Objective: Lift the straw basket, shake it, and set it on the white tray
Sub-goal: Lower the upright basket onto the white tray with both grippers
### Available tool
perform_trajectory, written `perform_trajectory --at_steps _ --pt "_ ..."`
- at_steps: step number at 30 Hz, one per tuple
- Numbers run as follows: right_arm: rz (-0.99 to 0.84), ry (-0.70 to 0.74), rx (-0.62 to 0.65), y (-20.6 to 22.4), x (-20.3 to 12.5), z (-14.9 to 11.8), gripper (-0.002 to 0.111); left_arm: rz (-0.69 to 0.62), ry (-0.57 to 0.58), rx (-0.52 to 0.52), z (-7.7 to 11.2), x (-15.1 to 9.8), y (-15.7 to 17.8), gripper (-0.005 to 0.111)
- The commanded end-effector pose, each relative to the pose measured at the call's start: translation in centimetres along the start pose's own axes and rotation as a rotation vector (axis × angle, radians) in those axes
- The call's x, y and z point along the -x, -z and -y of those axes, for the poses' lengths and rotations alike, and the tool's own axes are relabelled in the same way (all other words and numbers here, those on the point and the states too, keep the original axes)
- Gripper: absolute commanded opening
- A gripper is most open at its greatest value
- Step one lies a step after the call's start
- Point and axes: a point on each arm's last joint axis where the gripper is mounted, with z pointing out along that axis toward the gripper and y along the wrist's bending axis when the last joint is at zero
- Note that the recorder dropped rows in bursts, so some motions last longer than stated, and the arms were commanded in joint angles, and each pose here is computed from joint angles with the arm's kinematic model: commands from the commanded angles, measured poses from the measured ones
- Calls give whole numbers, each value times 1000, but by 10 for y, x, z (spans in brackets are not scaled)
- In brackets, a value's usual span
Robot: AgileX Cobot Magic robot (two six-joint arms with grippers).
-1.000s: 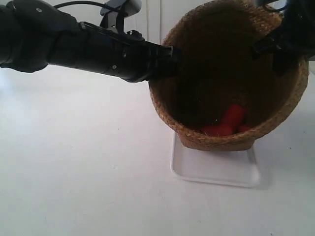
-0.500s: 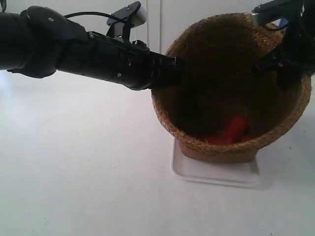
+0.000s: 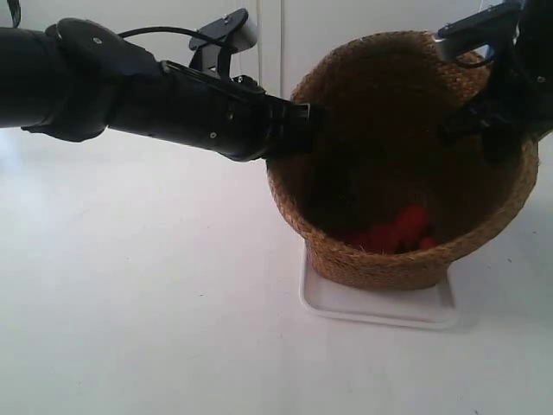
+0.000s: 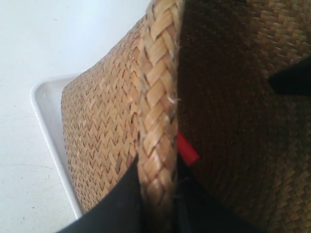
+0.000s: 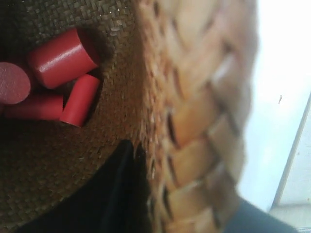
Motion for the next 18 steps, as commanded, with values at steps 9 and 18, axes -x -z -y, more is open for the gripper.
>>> perform_trajectory --at_steps 9,18 --pt "-9 8 -30 -9 2 2 44 -15 -31 -42 9 0 0 5" --pt "8 26 -32 -9 4 2 57 -18 -46 -38 9 -1 0 46"
